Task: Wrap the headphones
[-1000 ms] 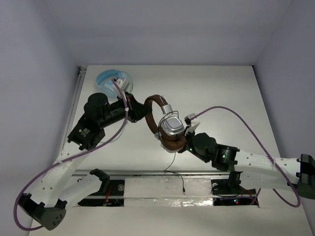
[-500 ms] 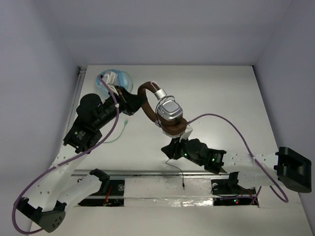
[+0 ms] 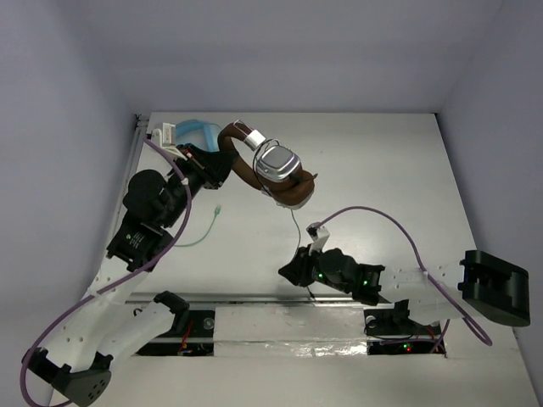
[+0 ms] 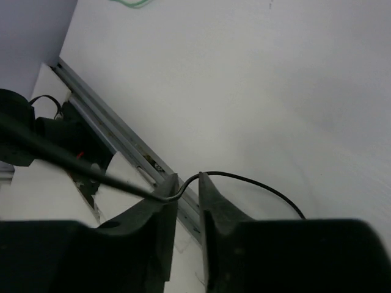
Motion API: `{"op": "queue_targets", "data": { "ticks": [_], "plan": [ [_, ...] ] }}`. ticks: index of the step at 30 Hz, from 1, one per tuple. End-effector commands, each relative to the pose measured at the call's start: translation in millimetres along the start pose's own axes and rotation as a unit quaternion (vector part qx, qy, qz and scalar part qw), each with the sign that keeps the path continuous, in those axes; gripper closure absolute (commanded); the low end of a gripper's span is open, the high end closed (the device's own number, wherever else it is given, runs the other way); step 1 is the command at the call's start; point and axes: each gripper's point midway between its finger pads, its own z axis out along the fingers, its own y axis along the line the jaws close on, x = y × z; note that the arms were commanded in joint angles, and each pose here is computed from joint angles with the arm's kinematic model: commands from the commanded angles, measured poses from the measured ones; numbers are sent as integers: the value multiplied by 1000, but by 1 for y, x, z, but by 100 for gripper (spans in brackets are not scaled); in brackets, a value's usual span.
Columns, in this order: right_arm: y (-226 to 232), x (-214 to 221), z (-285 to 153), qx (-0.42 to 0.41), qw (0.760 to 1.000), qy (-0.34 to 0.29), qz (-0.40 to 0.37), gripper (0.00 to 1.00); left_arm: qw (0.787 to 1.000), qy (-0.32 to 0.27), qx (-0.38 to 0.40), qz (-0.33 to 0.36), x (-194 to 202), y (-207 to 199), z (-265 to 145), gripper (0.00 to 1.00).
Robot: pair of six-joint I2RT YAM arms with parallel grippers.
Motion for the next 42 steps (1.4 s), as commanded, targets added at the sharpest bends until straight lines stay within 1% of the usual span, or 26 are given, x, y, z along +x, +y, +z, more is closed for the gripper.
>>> {"op": "queue_targets", "data": {
  "ticks": [1,2,3,4,8,9,13,14,16,17,18,20,21,22,24,25,27,29,30,32,33,34,35,37,39,42],
  "plan": [
    [14,-4,3,-27,999,-19,23,77,997,-74,19,-28,-34,-14,1,100],
    [14,-3,4,-28,999,-16,19,84,997,-75,18,-30,-32,-12,3,100],
    [22,-1,4,-36,999,-11,14,98,996,-81,20,-34,-34,-13,5,100],
    [21,-1,5,-32,999,-7,9,100,996,-82,22,-39,-33,-12,6,100],
    [37,4,2,-41,999,1,-10,100,994,-83,24,-63,-27,-8,10,100],
    [39,10,0,-40,999,11,-16,100,993,-98,14,-66,-32,-4,10,100],
    [49,18,-7,-38,999,21,-27,100,991,-118,-13,-63,-38,6,10,100],
    [52,18,-8,-37,999,19,-27,100,990,-126,-27,-60,-43,9,8,100],
    [56,32,-16,-29,998,46,-43,100,984,-154,-72,-44,-51,28,6,100],
    [67,27,-16,-27,998,39,-44,100,982,-160,-89,-41,-52,35,6,100],
    [69,38,-23,-18,996,56,-63,100,978,-171,-116,-39,-51,48,5,100],
    [84,45,-29,-22,995,68,-68,100,970,-190,-148,-34,-52,65,3,100],
    [102,41,-32,-32,995,65,-65,100,965,-195,-175,-32,-47,80,3,100],
    [107,56,-41,-29,992,87,-84,100,961,-196,-194,-25,-44,90,3,100],
    [128,54,-47,-30,992,84,-90,100,952,-195,-235,-14,-34,111,1,100],
    [123,61,-52,-11,989,97,-108,100,949,-195,-249,-10,-31,119,0,100],
    [130,68,-59,0,987,102,-126,100,943,-182,-277,3,-17,137,-3,100],
    [138,62,-65,12,986,99,-137,100,942,-171,-289,7,-4,145,-7,100],
    [139,61,-69,14,985,101,-141,100,937,-159,-310,15,8,159,-13,100],
    [139,47,-73,30,985,88,-148,100,936,-139,-324,26,25,165,-19,100],
    [141,38,-78,28,985,80,-148,100,927,-125,-350,43,39,179,-27,100],
    [139,31,-81,33,984,74,-156,100,925,-116,-358,49,48,182,-31,100],
    [146,17,-84,30,985,56,-162,100,927,-92,-358,58,68,184,-32,100],
    [153,-2,-89,29,984,35,-170,100,921,-69,-375,76,91,191,-39,100],
    [164,-25,-91,31,981,5,-189,100,908,-27,-404,105,125,204,-51,100],
    [165,-48,-92,53,975,-25,-214,100,907,18,-404,115,161,212,-60,100]
  ]
}}
